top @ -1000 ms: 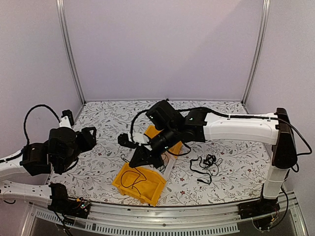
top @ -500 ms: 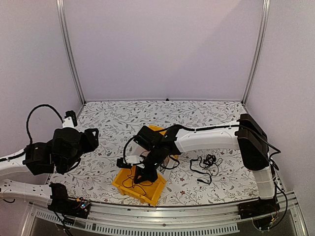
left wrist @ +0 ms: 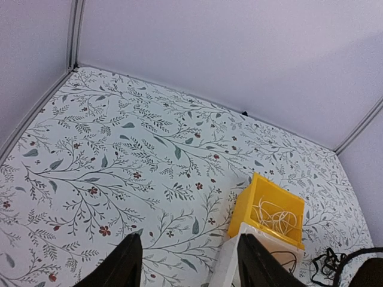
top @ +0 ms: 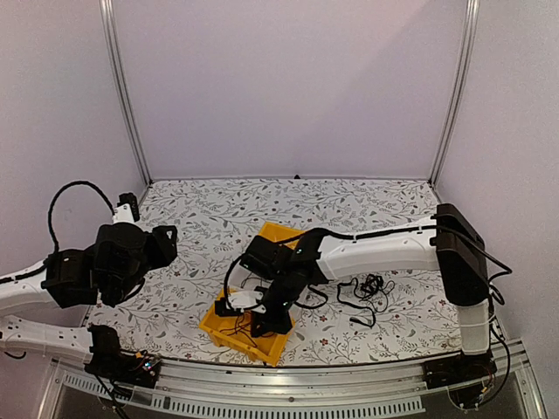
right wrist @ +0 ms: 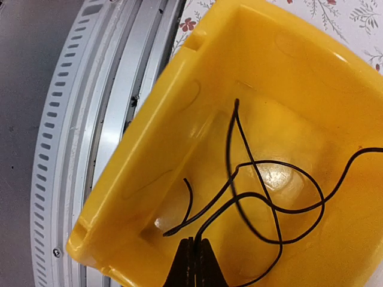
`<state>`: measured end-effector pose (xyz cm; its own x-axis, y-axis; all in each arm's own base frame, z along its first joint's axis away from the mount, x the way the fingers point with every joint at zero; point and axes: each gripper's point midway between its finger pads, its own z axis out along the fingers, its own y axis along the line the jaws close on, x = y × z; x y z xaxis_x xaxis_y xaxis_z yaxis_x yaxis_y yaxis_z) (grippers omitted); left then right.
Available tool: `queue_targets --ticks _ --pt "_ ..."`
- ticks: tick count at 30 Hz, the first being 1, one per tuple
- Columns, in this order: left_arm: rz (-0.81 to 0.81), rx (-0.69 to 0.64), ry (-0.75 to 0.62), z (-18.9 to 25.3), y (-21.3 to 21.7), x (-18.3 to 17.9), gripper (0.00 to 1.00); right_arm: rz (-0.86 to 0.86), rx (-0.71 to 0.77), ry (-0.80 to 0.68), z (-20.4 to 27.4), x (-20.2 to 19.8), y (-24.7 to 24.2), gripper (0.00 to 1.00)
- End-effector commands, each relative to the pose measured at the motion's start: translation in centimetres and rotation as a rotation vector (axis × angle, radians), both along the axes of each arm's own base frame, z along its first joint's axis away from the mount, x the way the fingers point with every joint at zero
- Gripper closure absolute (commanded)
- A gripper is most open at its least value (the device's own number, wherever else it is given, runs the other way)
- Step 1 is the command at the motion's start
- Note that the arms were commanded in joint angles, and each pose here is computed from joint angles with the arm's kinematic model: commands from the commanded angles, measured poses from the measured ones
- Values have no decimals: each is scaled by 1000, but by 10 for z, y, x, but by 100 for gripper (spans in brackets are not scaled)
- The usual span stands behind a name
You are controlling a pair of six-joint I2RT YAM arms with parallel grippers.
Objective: Untangle the cables
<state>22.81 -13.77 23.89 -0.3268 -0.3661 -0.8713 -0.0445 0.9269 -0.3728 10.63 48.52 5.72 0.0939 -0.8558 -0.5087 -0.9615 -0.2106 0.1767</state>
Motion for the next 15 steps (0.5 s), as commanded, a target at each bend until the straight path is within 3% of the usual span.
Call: queue_targets --ticks 1,15 --pt "7 -7 -16 10 0 3 43 51 159 -118 75 -4 2 100" --pt "-19 -23 8 4 -6 2 43 115 224 -127 110 -17 -6 100"
